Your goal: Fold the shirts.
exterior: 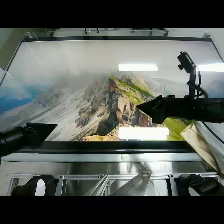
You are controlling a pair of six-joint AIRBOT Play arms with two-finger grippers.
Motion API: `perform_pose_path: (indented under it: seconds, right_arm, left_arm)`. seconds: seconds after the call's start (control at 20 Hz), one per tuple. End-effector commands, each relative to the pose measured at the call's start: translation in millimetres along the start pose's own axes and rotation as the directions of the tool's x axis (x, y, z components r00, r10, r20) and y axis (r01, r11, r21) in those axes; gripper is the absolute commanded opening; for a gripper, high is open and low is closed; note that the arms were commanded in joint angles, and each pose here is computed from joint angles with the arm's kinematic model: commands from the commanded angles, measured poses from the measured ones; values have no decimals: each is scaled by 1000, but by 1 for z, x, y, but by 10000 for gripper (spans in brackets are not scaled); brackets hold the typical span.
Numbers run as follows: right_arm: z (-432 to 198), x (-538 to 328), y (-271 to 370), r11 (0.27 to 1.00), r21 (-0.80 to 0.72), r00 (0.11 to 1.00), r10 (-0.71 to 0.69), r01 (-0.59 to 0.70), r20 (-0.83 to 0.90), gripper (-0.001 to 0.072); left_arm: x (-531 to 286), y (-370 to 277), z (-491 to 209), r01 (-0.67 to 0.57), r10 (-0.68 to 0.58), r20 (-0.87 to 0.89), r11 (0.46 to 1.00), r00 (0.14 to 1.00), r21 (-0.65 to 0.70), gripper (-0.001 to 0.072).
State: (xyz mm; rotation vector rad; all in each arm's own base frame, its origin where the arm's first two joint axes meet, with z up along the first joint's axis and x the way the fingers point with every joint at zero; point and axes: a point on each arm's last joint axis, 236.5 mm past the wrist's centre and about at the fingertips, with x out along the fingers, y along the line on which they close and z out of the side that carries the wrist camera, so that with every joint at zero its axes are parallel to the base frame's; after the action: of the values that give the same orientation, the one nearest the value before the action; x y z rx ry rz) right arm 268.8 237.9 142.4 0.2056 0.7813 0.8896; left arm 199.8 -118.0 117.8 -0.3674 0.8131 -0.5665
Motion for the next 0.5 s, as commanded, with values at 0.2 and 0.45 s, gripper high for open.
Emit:
perform_pose_path:
  seconds: [0.2, 0.45]
  right_arm:
    - [-8, 5, -14, 997, 1, 997, -71, 71, 5, 15]
    - [-8, 5, -15, 997, 2, 997, -71, 71, 4, 15]
  left_arm:
    - [3, -5, -29, 9, -10, -15, 1000, 1000, -9, 20]
    - [3, -2, -23, -3, 3, 11, 1000, 1000, -8, 18]
